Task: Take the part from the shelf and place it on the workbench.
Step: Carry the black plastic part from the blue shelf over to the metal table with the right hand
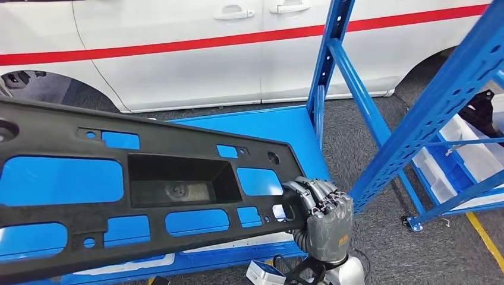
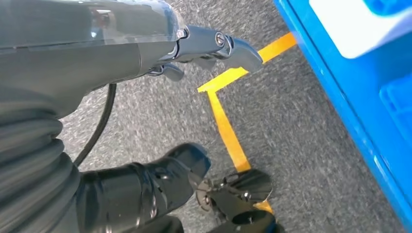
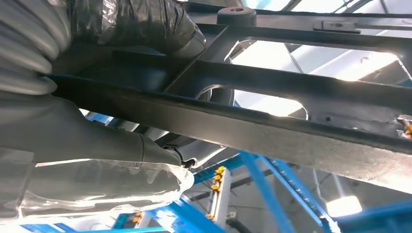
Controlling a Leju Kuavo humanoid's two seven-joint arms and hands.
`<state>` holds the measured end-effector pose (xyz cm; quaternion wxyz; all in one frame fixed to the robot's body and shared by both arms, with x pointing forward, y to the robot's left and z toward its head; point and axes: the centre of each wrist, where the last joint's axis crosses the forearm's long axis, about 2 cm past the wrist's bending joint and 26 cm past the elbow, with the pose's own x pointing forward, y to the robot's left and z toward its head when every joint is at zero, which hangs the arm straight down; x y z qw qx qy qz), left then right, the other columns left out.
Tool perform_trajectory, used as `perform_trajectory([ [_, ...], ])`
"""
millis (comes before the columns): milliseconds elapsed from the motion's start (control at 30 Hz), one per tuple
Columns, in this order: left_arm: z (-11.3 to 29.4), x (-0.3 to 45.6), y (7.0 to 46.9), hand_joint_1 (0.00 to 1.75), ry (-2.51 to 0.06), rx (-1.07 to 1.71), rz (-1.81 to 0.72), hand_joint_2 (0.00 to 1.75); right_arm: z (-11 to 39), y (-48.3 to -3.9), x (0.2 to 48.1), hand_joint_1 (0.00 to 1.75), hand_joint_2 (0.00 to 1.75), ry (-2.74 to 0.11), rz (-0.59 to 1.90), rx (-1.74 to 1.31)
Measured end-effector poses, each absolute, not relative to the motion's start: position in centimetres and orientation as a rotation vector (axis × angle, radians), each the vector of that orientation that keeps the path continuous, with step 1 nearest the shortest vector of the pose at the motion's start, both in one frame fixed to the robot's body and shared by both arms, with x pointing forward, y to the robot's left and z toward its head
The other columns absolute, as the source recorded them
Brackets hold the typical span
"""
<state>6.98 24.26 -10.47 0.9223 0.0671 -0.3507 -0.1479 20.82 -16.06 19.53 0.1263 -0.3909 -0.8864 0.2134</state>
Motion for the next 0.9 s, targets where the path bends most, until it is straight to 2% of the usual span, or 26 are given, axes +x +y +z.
perform_trajectory([
  [900,-10.45,6.97,24.07,0.00,-0.675,0.151,-0.312,1.75,18.72,-15.93,21.01,1.75,1.75,-2.558,0.646,-1.115],
])
